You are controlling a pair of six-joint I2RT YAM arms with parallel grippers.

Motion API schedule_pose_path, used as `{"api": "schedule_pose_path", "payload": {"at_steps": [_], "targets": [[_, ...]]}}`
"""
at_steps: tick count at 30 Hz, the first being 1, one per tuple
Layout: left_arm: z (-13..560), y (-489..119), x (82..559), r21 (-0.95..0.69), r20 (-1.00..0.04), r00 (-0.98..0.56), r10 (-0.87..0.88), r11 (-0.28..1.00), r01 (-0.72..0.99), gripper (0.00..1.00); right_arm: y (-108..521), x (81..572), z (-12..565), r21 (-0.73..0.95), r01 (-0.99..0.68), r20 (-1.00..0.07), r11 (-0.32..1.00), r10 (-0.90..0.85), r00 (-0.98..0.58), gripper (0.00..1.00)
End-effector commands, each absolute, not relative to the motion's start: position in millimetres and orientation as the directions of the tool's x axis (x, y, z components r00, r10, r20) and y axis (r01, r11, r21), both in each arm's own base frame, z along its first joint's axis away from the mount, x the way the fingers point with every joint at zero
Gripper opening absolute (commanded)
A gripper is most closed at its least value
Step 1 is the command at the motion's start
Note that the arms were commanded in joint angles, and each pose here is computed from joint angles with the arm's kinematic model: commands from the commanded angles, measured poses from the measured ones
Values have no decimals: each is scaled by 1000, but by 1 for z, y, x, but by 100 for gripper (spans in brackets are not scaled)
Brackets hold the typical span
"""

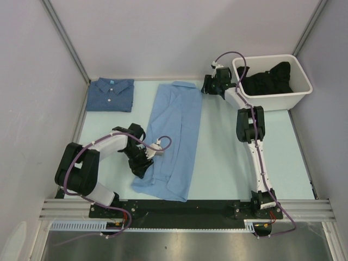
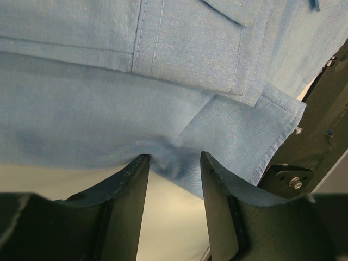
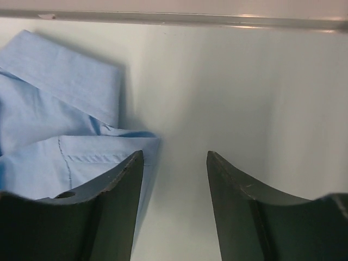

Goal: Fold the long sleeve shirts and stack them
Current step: Fold the shirt

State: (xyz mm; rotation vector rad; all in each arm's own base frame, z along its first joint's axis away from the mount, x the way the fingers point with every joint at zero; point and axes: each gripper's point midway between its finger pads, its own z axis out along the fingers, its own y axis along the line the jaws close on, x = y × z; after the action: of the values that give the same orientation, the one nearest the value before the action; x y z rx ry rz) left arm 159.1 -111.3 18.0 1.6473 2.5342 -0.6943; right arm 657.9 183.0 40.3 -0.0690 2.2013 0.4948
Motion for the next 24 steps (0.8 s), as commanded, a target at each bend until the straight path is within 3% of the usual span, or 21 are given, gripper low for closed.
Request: {"api": "schedule_pose_path", "payload": {"at_steps": [1,6,12,17,24], "targets": [[12,-109,157,-366,-259,-456,851,351,862,49,168,676,69,160,-256,-851,953,2,-526,60],[18,-112,166,-368,-292,-491,821,377,850,49,188,670,124,167,-403,-900,900,-27,-434,64],[62,-126,203,-329,-476,-533,700,420,846,54,226,592,166,276,-617,-855,736,-105,-508,66],[85,-135,221,-327,-576,-554,601,452,830,58,255,497,125,448,-634,-690,630,-208,-694,61],[72,-128,234,-396,-544,-676,496,558,729,59,271,421,76,540,-616,-541,574,-323,-776,54]]}}
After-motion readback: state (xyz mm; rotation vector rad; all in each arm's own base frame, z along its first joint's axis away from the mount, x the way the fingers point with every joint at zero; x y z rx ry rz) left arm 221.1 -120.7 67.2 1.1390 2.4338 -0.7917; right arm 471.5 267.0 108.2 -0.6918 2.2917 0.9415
